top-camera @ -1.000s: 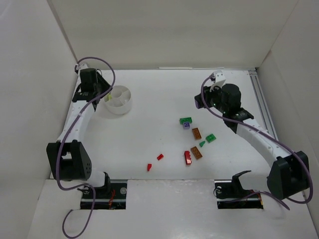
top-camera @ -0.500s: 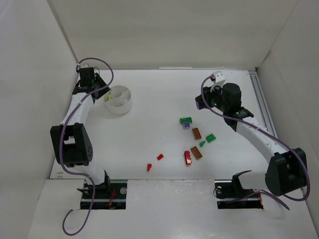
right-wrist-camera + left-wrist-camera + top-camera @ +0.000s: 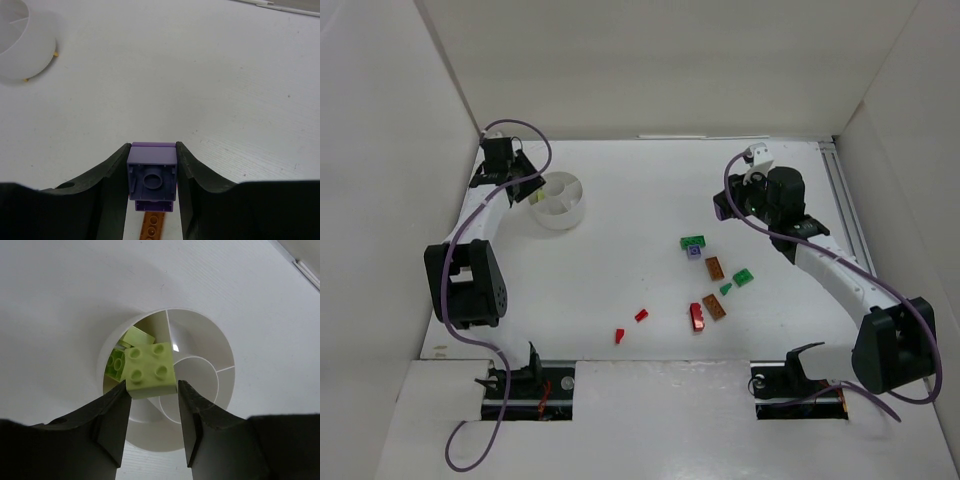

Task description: Sort the legos into containers by color

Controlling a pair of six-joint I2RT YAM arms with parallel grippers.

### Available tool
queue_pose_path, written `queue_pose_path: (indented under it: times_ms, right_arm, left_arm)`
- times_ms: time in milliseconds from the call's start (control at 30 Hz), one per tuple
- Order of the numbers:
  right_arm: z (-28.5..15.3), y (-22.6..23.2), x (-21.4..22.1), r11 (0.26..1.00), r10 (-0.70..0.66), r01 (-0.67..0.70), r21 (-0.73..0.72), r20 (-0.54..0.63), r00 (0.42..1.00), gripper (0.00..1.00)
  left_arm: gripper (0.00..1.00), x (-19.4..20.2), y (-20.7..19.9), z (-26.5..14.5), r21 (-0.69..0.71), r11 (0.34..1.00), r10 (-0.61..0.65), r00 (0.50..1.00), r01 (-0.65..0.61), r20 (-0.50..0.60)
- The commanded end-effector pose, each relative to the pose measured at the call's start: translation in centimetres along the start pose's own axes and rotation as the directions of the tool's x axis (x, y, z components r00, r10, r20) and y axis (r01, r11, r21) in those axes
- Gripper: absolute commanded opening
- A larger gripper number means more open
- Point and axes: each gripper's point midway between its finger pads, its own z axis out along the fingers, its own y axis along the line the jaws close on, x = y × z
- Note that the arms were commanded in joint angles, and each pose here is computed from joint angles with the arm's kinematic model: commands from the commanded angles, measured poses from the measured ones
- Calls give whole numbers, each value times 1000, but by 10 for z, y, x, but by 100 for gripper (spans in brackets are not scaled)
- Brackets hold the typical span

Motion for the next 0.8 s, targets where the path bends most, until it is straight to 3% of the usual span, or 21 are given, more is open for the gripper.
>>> queue_pose_path:
  times_ms: [0, 100, 300, 433, 567, 633, 667, 700, 767]
  right_arm:
    - [-9, 1, -34, 1000, -24, 23, 7, 86, 996, 20]
    - [-9, 2, -34, 1000, -14, 14, 6, 86, 996, 20]
    - [-11, 2, -37, 1000, -16, 16, 6, 95, 995, 20]
    - [-14, 7, -39, 999, -37, 39, -19, 102, 994, 20]
    - [-23, 30, -50, 983, -78, 98, -155, 130, 988, 20]
    - [-33, 58, -59, 937, -93, 139, -319, 154, 984, 20]
    - [-30, 65, -51, 917, -89, 131, -377, 129, 988, 20]
    - [-38, 86, -52, 858, -85, 141, -493, 133, 987, 20]
    - [-41, 102, -53, 799, -52, 116, -591, 124, 991, 19]
  left_arm:
    - [39, -21, -13, -9, 50, 998, 20, 998, -22, 53]
    - [48, -19, -12, -11, 50, 998, 20, 998, -22, 53]
    - [53, -24, -18, -17, 71, 997, 21, 998, -25, 65]
    - [67, -35, -30, -37, 122, 992, 22, 993, -36, 112]
    - [88, -42, -53, -78, 252, 962, 61, 980, -109, 189]
    - [100, -31, -68, -94, 364, 915, 96, 971, -172, 217]
    - [100, -30, -82, -117, 429, 874, 121, 957, -228, 262]
    - [100, -10, -105, -133, 547, 786, 175, 952, -289, 252]
    - [100, 19, -129, -155, 662, 638, 259, 919, -394, 298]
